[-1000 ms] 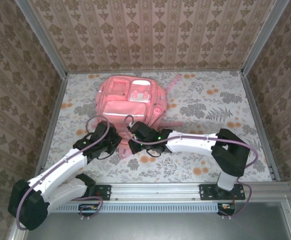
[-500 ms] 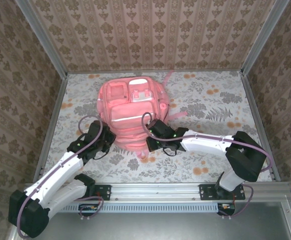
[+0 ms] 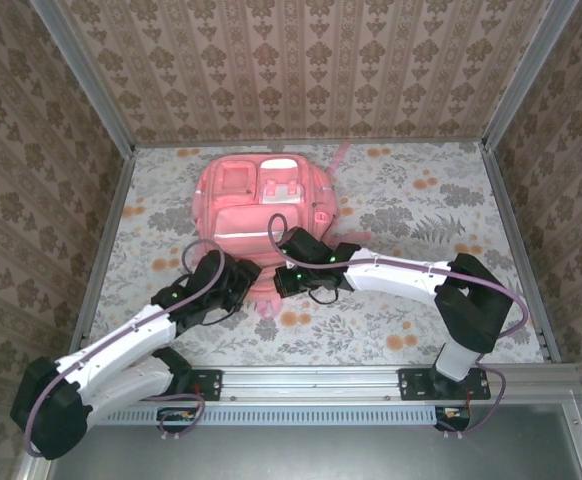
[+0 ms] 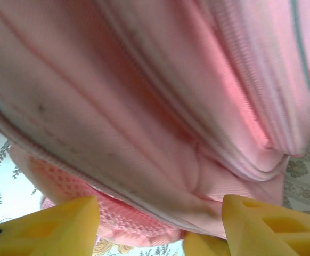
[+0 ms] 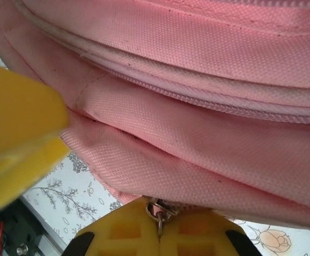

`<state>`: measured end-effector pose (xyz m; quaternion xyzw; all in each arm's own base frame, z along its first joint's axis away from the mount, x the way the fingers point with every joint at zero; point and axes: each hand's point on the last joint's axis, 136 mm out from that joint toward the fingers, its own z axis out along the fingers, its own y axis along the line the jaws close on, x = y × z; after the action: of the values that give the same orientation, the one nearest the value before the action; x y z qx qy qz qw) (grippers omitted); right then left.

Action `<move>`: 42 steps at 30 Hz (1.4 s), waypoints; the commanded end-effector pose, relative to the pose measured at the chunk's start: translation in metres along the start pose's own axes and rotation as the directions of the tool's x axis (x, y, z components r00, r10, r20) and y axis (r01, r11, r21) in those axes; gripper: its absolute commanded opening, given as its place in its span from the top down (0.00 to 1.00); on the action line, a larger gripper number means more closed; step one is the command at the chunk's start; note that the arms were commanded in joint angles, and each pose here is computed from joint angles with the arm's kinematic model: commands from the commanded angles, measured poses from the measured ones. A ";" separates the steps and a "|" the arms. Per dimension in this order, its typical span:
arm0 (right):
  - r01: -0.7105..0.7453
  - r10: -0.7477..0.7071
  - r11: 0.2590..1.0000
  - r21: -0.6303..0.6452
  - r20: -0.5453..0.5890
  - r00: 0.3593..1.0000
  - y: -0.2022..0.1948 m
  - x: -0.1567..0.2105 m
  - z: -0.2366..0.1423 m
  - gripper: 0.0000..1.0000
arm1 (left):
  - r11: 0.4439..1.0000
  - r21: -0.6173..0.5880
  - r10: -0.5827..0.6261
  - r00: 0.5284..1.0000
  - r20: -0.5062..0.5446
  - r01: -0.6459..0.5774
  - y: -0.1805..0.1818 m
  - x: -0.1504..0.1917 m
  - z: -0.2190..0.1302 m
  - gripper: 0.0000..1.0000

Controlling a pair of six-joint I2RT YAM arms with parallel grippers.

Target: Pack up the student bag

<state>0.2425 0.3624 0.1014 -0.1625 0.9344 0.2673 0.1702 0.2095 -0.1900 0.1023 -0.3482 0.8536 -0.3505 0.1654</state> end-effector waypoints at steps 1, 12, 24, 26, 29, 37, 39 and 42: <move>-0.038 0.036 0.997 -0.070 -0.032 0.999 0.023 -0.006 -0.004 1.00 | 0.998 0.007 -0.068 0.998 0.002 0.068 0.004 0.001 0.008 0.37; -0.087 0.083 0.972 -0.221 -0.027 0.996 0.051 -0.013 -0.010 1.00 | 0.999 0.013 -0.038 0.996 0.075 0.037 -0.003 -0.015 0.027 0.66; -0.038 0.044 0.994 0.101 -0.056 0.997 -0.040 0.023 -0.027 1.00 | 0.997 -0.078 0.009 0.982 0.190 0.006 0.018 -0.043 -0.013 1.00; -0.063 0.070 0.989 0.137 -0.050 0.996 -0.063 0.023 -0.030 1.00 | 0.997 -0.082 0.009 0.979 0.203 0.008 0.024 -0.045 -0.020 1.00; -0.075 0.083 0.983 0.166 -0.039 0.996 -0.084 0.017 -0.032 1.00 | 0.997 -0.079 0.005 0.978 0.207 0.012 0.030 -0.046 -0.026 1.00; -0.006 0.017 0.955 0.295 -0.036 0.999 -0.128 -0.004 -0.023 1.00 | 0.999 -0.053 0.002 0.975 0.222 0.010 0.035 -0.053 -0.048 1.00; -0.001 0.009 0.943 0.333 -0.023 1.000 -0.143 -0.014 -0.023 1.00 | 0.999 -0.033 0.005 0.978 0.211 0.002 0.033 -0.054 -0.051 1.00; -0.013 0.006 0.927 0.374 0.019 1.000 -0.167 -0.033 -0.021 1.00 | 1.000 -0.027 0.007 0.988 0.157 -0.003 0.032 -0.051 -0.051 1.00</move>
<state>0.3018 0.2598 0.0637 -0.1324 0.9619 0.1637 0.1747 0.2047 -0.1251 0.1187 -0.3825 0.8349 -0.3299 0.2187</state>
